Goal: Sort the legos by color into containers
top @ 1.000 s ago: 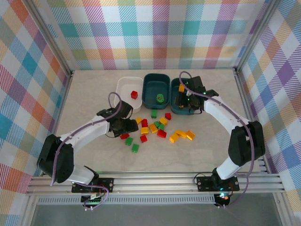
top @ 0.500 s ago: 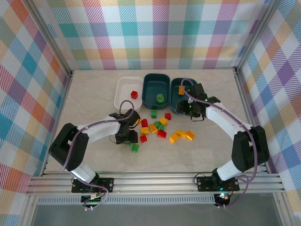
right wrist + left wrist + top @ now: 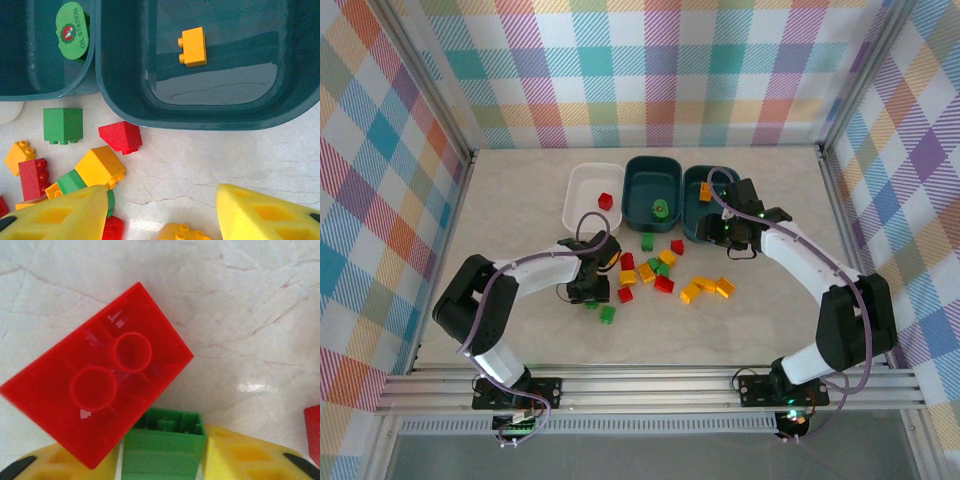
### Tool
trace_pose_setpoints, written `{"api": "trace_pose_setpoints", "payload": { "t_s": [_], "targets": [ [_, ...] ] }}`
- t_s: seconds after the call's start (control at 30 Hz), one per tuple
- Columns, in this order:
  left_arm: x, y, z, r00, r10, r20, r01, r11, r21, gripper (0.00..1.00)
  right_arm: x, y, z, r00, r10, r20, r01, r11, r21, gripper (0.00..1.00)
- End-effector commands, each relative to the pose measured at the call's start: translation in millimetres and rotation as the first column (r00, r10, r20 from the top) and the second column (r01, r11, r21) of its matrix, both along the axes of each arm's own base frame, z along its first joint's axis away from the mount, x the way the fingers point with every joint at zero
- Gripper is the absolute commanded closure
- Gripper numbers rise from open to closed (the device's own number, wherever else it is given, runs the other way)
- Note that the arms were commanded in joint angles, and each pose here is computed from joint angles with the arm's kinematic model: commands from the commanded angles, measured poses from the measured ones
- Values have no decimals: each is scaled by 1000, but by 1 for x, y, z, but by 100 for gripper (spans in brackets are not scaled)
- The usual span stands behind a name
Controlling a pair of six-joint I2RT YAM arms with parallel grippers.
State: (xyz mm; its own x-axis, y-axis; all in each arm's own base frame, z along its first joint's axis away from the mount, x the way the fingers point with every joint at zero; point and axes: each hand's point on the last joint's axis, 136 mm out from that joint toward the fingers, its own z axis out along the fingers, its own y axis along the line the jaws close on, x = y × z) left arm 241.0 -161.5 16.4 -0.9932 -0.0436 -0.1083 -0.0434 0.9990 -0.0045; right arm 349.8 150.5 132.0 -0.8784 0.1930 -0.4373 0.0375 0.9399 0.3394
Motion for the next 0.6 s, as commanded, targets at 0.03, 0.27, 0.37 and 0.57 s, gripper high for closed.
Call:
{"api": "trace_pose_setpoints", "payload": {
  "t_s": [0.03,0.27,0.37,0.57],
  "targets": [
    [11,-14,4,999,-24,35,25,999,-29,61,-5,-1,7,1000,-8,15,8,1000,18,41],
    [11,-29,32,996,-57,72,63,995,-77,69,-7,-2,9,1000,-12,20,11,1000,18,41],
    [16,-42,63,987,-76,142,89,992,-92,71,-6,-2,9,1000,-15,24,14,1000,17,41],
    [80,-91,134,936,-69,346,146,969,-200,70,-11,-7,12,999,-27,37,27,1000,10,41]
  ]
}}
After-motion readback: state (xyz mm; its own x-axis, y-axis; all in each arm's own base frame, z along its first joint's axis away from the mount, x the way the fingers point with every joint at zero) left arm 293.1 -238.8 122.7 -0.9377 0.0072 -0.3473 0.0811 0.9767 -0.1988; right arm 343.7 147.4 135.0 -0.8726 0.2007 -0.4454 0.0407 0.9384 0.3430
